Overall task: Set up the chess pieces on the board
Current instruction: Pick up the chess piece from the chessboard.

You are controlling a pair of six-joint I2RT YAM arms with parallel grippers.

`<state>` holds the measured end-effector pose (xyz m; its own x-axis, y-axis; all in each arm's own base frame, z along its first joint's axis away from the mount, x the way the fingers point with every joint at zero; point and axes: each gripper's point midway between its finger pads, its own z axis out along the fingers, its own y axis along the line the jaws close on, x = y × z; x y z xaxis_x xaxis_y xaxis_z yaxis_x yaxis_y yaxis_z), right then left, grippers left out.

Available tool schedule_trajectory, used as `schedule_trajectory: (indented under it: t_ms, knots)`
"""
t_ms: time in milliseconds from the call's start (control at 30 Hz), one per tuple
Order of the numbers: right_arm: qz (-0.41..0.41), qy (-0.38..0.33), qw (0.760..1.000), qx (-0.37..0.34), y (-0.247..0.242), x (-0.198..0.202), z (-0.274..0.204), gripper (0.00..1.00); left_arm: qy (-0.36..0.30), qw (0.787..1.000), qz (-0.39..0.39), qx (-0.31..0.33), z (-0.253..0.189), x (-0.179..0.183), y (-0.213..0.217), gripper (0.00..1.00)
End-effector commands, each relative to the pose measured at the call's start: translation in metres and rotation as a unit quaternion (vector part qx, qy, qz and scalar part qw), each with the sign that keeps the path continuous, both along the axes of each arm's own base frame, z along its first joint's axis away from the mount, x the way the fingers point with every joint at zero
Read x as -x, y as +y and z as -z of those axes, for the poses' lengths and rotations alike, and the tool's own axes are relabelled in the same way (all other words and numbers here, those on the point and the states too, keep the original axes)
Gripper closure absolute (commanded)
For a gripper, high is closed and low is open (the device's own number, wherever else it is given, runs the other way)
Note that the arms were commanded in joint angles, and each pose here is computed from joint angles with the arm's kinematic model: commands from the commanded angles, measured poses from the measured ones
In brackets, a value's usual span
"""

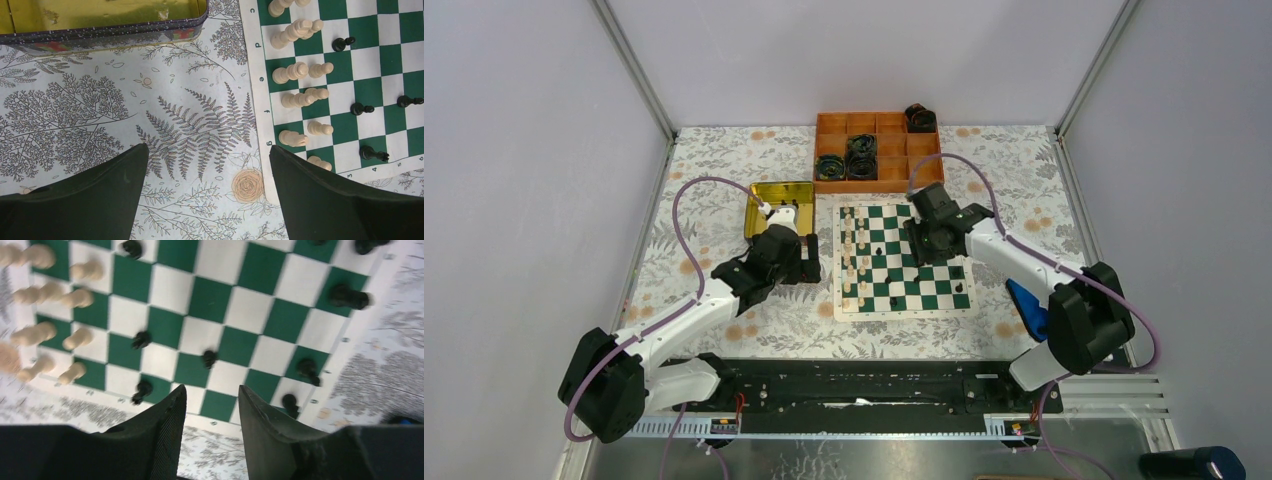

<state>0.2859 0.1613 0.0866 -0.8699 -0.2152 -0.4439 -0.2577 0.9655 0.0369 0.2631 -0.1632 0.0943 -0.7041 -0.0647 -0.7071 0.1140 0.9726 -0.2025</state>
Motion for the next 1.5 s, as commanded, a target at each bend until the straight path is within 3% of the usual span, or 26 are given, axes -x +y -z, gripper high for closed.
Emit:
schedule_trajectory:
  t_ms: [0, 367, 967, 1267, 1467]
  knots:
    - [-0.063, 0.019, 0.998, -0.024, 0.030, 0.023, 0.002, 0.50, -0.022, 1.000, 0.003, 0.002, -0.014, -0.008, -0.004, 0.01]
    - [-0.135, 0.063, 0.989, -0.026, 0.070, 0.056, 0.027, 0.48, -0.020, 1.000, 0.000, 0.000, -0.012, -0.008, -0.003, 0.01]
    - [-0.159, 0.087, 0.983, -0.015, 0.086, 0.069, 0.050, 0.49, -0.018, 1.000, -0.002, -0.004, -0.010, -0.008, -0.002, 0.01]
    - [-0.155, 0.090, 0.984, -0.001, 0.083, 0.067, 0.059, 0.57, -0.017, 1.000, -0.001, -0.006, -0.009, -0.008, -0.002, 0.01]
    - [-0.150, 0.091, 0.984, 0.006, 0.081, 0.067, 0.061, 0.75, -0.017, 1.000, -0.001, -0.005, -0.009, -0.008, -0.003, 0.01]
